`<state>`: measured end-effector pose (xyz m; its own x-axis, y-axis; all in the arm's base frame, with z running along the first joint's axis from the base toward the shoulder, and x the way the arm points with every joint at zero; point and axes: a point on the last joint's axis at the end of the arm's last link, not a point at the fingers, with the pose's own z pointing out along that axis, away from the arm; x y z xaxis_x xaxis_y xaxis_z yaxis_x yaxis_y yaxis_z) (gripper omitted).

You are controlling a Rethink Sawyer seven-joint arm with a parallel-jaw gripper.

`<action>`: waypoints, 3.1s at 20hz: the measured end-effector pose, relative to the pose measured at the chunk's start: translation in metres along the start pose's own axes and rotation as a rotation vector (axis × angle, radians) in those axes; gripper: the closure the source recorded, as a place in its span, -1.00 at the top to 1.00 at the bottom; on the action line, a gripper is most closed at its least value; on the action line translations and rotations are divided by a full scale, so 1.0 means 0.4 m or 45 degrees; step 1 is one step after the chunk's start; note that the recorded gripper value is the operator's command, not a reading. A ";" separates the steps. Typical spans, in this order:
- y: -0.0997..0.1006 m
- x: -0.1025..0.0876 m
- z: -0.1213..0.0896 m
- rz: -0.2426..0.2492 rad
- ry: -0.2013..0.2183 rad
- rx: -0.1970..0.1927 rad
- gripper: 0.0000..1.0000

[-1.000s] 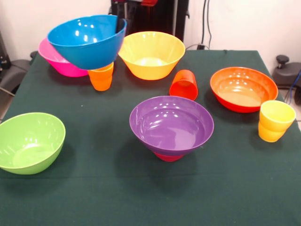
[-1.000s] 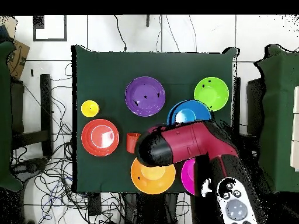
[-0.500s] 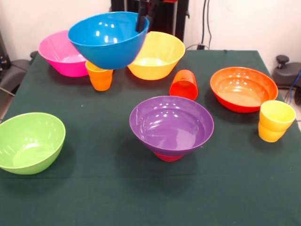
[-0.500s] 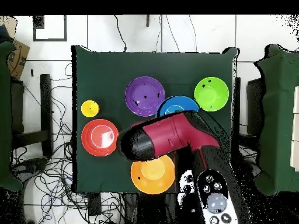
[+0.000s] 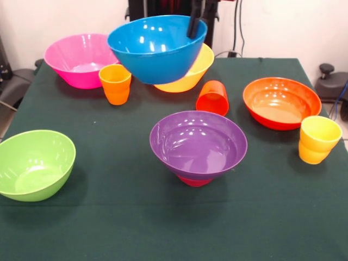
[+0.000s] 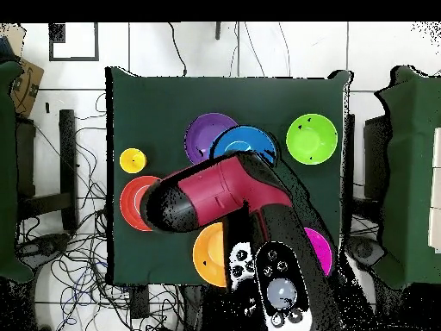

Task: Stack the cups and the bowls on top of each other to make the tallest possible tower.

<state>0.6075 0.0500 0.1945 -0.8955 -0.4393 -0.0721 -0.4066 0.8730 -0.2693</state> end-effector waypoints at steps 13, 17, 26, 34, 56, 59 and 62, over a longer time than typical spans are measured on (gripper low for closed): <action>0.050 -0.071 -0.042 -0.043 -0.062 0.020 -1.00; 0.023 -0.059 -0.048 -0.013 -0.058 0.021 -1.00; 0.016 -0.052 -0.044 -0.007 -0.050 0.027 -1.00; 0.075 -0.049 -0.007 -0.062 -0.023 0.004 -1.00; 0.190 -0.024 0.096 -0.231 -0.036 0.021 -1.00; 0.206 -0.019 0.121 -0.267 -0.045 0.039 -1.00; 0.222 -0.015 0.149 -0.290 -0.044 0.051 -1.00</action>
<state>0.5877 0.1174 0.1137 -0.7741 -0.6319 -0.0380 -0.5896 0.7415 -0.3203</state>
